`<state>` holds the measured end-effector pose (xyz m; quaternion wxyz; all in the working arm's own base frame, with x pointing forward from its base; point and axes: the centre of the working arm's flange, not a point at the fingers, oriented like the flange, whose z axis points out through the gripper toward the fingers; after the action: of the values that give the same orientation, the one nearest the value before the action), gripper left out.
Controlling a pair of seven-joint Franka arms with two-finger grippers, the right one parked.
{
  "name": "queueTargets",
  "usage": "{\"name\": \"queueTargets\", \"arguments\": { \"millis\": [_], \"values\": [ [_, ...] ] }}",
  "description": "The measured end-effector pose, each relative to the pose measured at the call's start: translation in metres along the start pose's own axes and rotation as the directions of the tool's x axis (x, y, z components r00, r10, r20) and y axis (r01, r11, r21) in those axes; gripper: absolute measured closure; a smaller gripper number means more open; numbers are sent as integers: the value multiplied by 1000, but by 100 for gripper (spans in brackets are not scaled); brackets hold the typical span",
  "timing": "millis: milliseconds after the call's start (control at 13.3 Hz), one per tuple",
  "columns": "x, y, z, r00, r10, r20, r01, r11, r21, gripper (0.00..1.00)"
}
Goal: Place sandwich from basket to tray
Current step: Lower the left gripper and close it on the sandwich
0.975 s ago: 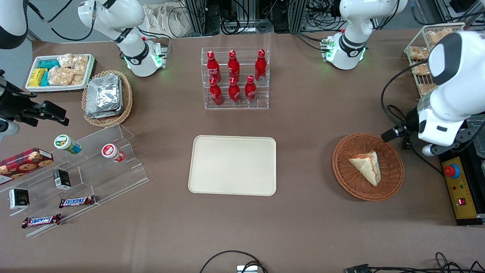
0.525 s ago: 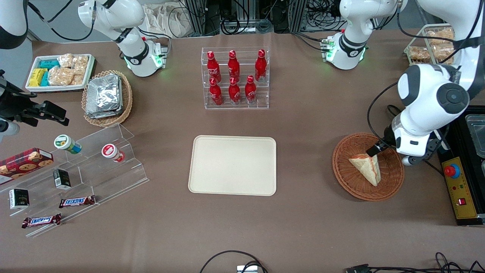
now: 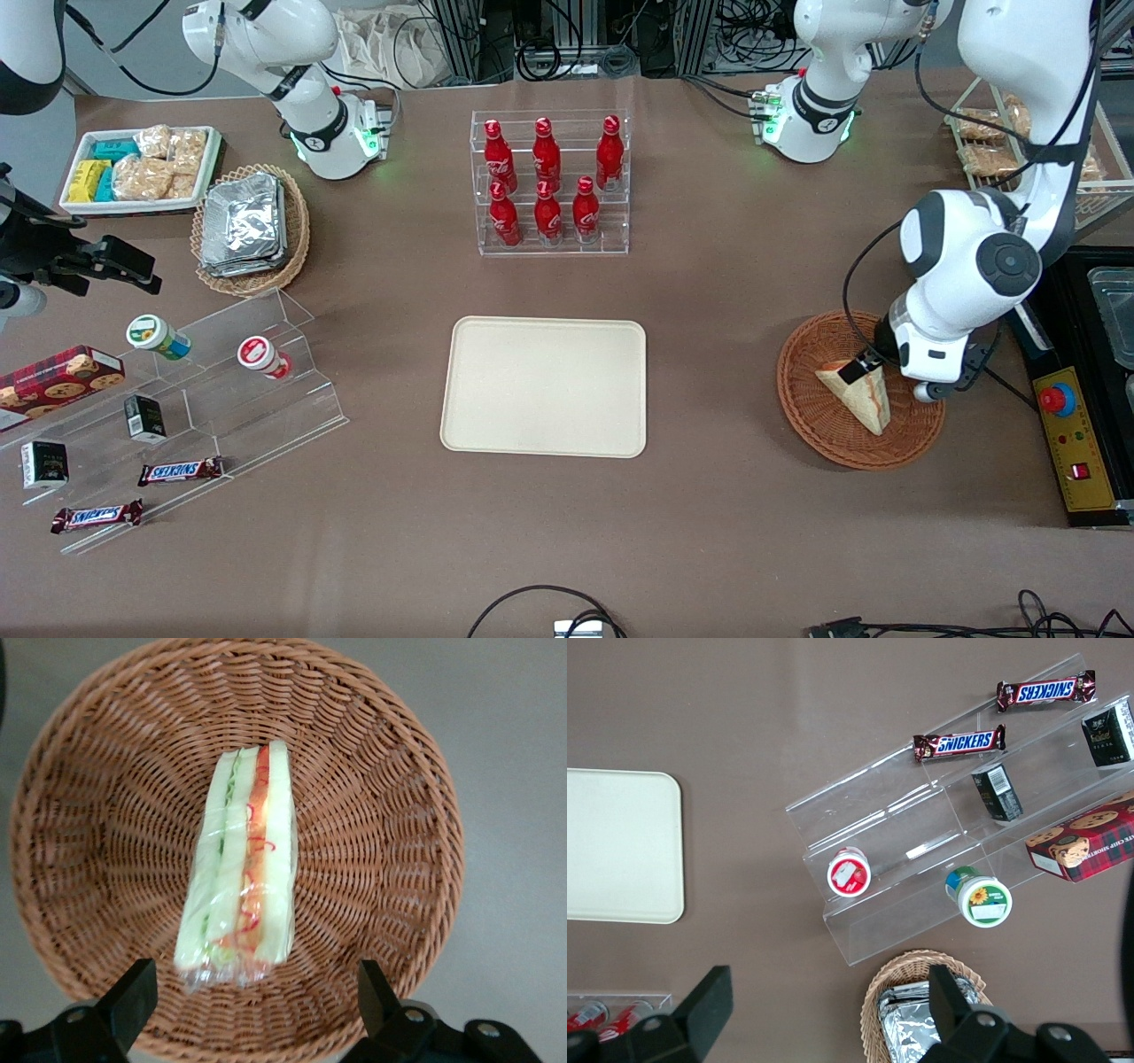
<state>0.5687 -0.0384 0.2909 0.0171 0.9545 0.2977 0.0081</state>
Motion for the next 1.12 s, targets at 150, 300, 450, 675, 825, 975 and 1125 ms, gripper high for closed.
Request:
{"name": "queueTargets", "arguments": {
  "millis": [150, 300, 450, 675, 825, 975, 1125],
  "values": [
    [2, 0, 18, 1000, -3, -3, 3, 1000, -9, 0],
    [3, 0, 31, 1000, -3, -1, 3, 1000, -12, 0],
    [3, 0, 38, 1000, 2, -2, -2, 1000, -6, 2],
    [5, -3, 42, 1000, -10, -14, 10, 1000, 8, 20],
    [9, -6, 41, 1000, -17, -20, 18, 1000, 13, 43],
    [10, -6, 39, 999, -32, -26, 32, 999, 12, 63],
    [11, -4, 35, 998, -52, -36, 53, 999, 6, 76]
  ]
}}
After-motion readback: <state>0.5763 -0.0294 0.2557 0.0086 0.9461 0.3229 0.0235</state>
